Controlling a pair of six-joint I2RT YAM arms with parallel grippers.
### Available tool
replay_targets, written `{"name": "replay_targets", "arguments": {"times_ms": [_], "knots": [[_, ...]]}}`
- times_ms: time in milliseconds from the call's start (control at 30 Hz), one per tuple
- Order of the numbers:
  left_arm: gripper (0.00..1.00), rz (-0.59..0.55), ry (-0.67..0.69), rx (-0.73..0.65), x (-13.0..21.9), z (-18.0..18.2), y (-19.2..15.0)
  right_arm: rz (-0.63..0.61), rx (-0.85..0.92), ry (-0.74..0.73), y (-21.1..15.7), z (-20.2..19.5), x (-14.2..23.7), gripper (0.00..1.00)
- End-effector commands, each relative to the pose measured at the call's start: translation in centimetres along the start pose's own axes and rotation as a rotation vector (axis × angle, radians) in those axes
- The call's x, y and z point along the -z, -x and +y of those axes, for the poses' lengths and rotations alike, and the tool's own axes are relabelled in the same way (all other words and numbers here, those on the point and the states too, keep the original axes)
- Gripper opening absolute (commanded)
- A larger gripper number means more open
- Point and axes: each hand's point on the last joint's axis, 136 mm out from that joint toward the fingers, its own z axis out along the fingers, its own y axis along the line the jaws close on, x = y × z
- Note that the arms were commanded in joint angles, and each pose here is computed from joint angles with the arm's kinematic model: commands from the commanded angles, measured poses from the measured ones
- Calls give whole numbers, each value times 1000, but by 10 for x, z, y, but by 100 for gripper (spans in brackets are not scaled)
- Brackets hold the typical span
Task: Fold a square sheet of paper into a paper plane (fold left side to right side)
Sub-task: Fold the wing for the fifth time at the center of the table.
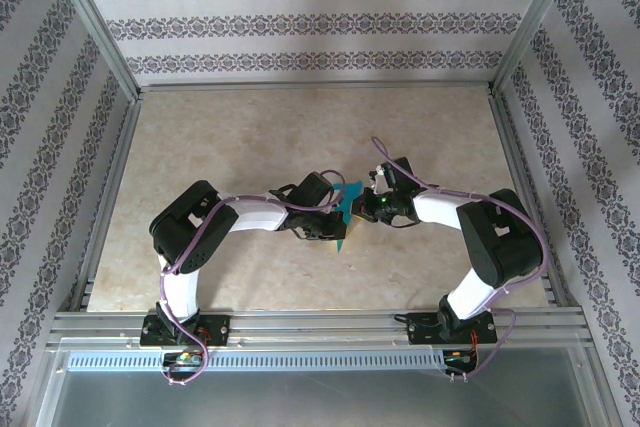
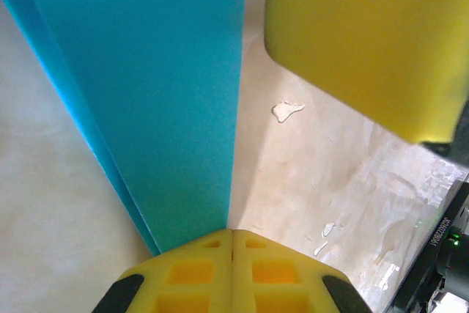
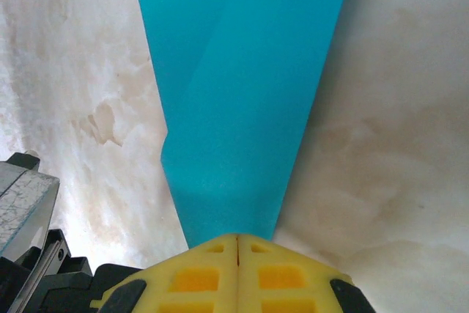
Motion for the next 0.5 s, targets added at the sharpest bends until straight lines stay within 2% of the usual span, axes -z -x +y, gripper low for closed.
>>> {"name": "replay_targets", "arguments": {"times_ms": [0, 467], "knots": [[0, 76, 169, 62, -4, 48, -32, 3, 58, 27, 4, 11, -4, 0], [0, 77, 177, 61, -2, 49, -34, -4, 89, 4, 23, 7, -27, 0]]}}
